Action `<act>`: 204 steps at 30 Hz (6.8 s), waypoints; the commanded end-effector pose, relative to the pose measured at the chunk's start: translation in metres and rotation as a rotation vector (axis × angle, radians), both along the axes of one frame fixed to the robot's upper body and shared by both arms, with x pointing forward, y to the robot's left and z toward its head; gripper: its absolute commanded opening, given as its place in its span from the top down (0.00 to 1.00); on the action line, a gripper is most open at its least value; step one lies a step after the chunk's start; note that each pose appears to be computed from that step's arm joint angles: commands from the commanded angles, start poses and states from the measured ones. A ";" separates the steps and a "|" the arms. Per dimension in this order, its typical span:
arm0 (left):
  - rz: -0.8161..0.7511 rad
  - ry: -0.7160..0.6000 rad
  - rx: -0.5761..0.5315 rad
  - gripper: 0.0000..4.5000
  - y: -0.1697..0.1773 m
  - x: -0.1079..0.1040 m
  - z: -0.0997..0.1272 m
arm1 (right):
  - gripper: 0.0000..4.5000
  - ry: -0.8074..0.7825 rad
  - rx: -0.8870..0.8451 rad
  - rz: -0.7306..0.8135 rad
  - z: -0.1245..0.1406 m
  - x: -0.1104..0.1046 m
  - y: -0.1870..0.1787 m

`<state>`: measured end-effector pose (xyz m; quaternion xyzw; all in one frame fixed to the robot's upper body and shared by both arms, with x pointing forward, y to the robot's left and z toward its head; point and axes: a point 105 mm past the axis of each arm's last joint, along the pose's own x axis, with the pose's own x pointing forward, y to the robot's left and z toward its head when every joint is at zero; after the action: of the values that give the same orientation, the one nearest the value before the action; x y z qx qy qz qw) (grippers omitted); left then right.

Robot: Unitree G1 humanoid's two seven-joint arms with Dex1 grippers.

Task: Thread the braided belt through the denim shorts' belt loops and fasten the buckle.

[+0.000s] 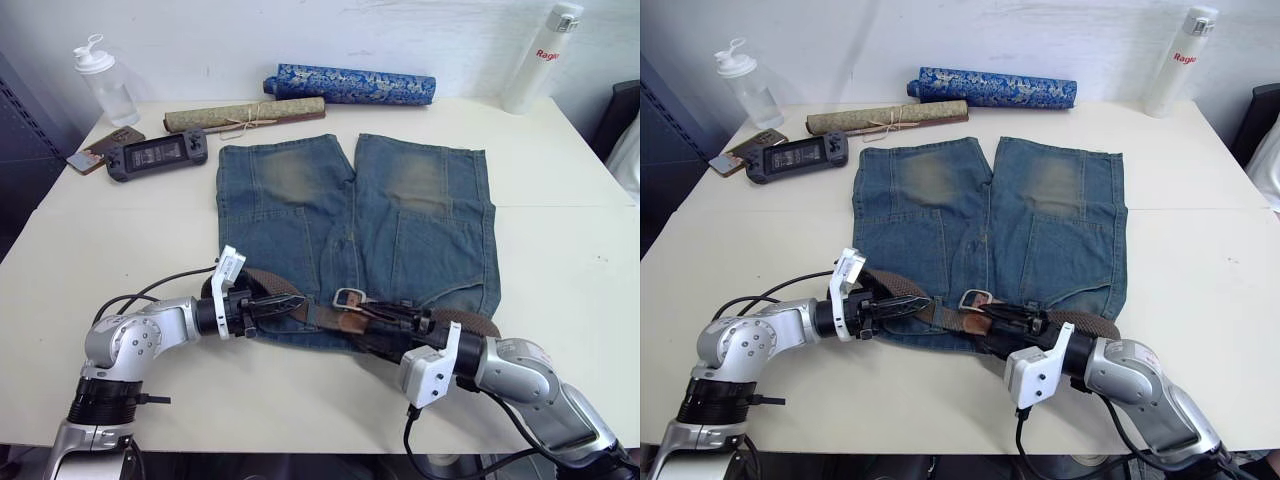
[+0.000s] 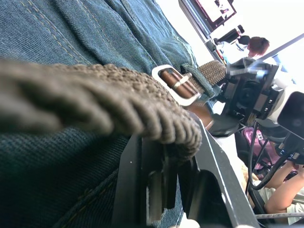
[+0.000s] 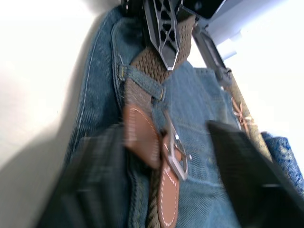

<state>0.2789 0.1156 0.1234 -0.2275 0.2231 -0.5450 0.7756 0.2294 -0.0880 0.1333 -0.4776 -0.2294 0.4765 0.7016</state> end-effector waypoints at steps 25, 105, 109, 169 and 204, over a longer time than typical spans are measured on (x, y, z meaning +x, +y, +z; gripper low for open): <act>-0.139 -0.116 -0.016 0.26 0.016 -0.075 0.050 | 1.00 -0.029 0.015 0.041 0.017 0.005 0.007; 0.341 -0.954 0.454 0.00 -0.009 0.000 0.088 | 1.00 -0.049 -0.002 0.027 0.097 0.041 0.008; 0.375 -0.977 0.491 0.00 -0.009 0.010 0.086 | 1.00 -0.059 -0.001 0.037 0.099 0.038 0.012; 0.479 -0.756 0.344 1.00 0.011 0.024 0.086 | 0.01 0.284 0.132 -0.271 0.013 0.015 0.003; 0.062 -0.628 0.590 1.00 -0.005 -0.017 0.012 | 1.00 0.782 0.456 -0.581 0.032 0.050 -0.006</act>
<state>0.2717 0.1145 0.1358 0.1706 0.1127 -0.4519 0.8683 0.2783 -0.0901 0.1485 -0.1439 0.1197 0.3636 0.9126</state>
